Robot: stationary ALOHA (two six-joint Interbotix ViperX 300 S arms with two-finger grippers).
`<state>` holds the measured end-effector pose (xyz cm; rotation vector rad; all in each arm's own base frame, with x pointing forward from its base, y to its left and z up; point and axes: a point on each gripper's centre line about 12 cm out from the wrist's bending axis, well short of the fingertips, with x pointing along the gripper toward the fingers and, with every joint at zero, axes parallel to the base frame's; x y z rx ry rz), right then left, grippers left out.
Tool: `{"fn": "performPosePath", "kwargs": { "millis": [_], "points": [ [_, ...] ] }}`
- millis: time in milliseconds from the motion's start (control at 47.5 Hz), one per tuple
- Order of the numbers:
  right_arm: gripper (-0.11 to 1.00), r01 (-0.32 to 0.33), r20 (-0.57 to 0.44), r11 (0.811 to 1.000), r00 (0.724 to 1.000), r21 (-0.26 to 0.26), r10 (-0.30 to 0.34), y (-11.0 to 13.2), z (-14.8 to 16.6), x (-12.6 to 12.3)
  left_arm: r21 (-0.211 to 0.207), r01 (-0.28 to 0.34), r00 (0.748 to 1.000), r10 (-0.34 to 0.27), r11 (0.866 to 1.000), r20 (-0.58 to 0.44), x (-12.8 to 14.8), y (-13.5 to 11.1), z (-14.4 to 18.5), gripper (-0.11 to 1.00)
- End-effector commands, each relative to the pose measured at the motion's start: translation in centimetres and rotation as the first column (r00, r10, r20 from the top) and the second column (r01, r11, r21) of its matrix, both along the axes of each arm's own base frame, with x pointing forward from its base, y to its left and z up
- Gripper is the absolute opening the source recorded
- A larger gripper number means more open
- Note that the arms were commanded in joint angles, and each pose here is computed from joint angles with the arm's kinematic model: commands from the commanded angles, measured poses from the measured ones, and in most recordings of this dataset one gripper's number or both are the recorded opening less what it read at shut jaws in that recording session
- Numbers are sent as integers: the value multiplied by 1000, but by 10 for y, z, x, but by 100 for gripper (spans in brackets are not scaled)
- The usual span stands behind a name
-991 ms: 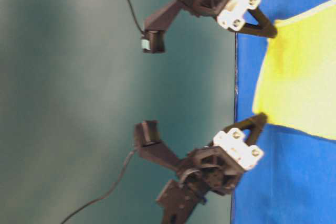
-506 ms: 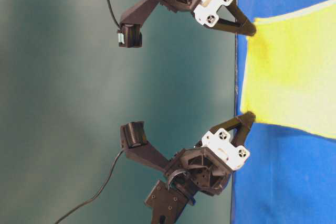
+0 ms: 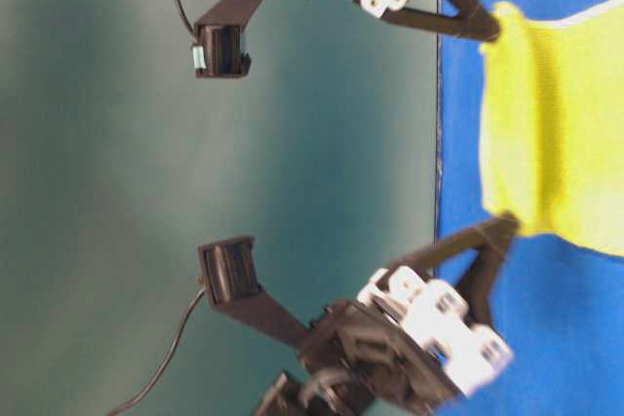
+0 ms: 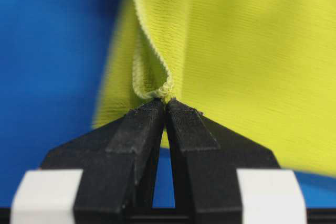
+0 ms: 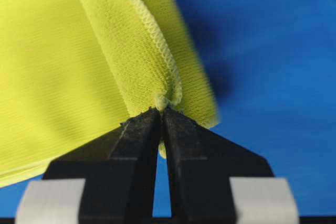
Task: Fold the yellow towel.
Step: 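Fold the far end toward the near end with both grippers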
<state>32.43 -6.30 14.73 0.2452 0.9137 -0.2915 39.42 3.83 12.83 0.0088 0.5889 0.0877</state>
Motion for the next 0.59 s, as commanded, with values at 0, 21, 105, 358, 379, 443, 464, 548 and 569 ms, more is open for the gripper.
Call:
{"fn": "performPosePath", "kwargs": {
  "millis": [0,21,105,358,379,443,464,548,569],
  "points": [
    [6,-31,28,999,999,12,30,17,8,3,-15,47,999,-47,999,23,1,-23,10,5],
    [6,-39,31,999,999,17,38,22,8,4,-20,57,998,-56,998,19,0,-28,10,5],
    [6,-68,33,997,997,39,67,40,7,5,-54,82,997,-82,995,1,-2,-47,7,5],
    [6,-104,20,989,995,107,103,82,0,6,-106,153,987,-157,983,-30,-4,-89,2,5],
    [6,-105,17,988,994,112,104,85,-1,6,-107,158,986,-162,982,-28,-4,-92,3,5],
    [6,-109,7,986,994,127,109,94,-4,6,-115,176,983,-180,978,-26,-4,-101,3,5],
    [6,-111,6,985,994,129,111,96,-5,6,-116,181,982,-185,977,-26,-4,-104,3,5],
    [6,-114,-2,984,993,140,116,102,-8,7,-120,197,979,-202,973,-28,-5,-111,2,5],
    [6,-119,-4,983,993,140,120,104,-9,7,-122,198,979,-203,972,-28,-5,-113,2,4]
  ]
}}
